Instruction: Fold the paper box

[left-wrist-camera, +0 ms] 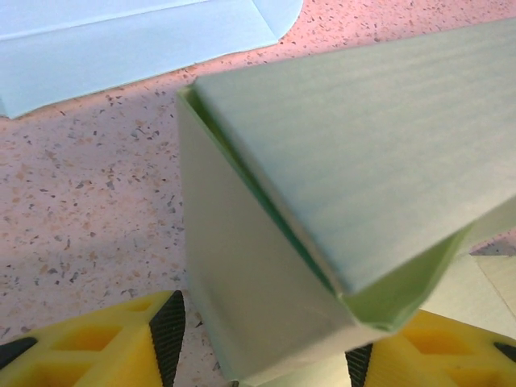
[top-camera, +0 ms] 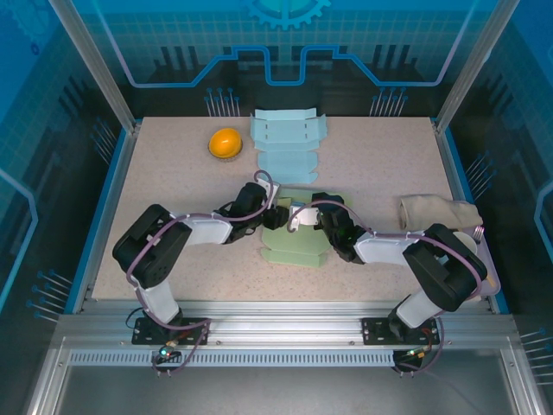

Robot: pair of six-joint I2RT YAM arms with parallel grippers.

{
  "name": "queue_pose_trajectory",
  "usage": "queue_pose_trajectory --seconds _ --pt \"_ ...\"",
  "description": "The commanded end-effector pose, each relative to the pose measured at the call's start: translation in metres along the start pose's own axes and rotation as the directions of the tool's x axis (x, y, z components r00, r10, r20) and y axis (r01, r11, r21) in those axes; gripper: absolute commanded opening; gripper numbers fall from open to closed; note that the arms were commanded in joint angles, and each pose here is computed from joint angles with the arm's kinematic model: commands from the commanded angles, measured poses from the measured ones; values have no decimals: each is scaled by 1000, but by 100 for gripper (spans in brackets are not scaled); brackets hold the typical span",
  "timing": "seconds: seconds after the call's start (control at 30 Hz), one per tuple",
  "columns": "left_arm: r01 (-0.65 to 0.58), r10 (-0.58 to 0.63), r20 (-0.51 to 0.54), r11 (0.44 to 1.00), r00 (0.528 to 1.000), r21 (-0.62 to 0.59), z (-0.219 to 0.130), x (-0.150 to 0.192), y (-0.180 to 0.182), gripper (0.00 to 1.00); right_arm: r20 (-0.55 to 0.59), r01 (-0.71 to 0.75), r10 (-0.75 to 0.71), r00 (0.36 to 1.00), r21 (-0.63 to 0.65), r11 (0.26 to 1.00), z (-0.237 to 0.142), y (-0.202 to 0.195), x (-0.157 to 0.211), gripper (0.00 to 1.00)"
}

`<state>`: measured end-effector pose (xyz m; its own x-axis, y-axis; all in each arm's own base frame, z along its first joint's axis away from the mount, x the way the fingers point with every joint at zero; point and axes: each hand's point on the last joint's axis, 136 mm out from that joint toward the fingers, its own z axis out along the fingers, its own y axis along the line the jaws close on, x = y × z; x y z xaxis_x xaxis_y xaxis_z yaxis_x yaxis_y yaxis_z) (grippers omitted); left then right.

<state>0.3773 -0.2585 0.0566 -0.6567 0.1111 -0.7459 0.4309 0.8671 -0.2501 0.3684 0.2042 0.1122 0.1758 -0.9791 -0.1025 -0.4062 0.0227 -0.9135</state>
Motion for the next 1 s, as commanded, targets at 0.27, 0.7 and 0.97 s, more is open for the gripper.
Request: queue_pose_trajectory --seconds 0.27,0.7,0.97 --pt "5 8 64 981 998 -194 9 -17 34 48 77 45 -33 996 -147 988 -6 41 -14 0" --pt "32 -22 29 896 999 -444 2 -6 77 22 31 10 -6 1000 -131 991 2 36 -6 0" --pt "40 -77 -34 784 996 -619 -10 13 105 12 6 -25 26 1000 -109 994 3 27 -2 0"
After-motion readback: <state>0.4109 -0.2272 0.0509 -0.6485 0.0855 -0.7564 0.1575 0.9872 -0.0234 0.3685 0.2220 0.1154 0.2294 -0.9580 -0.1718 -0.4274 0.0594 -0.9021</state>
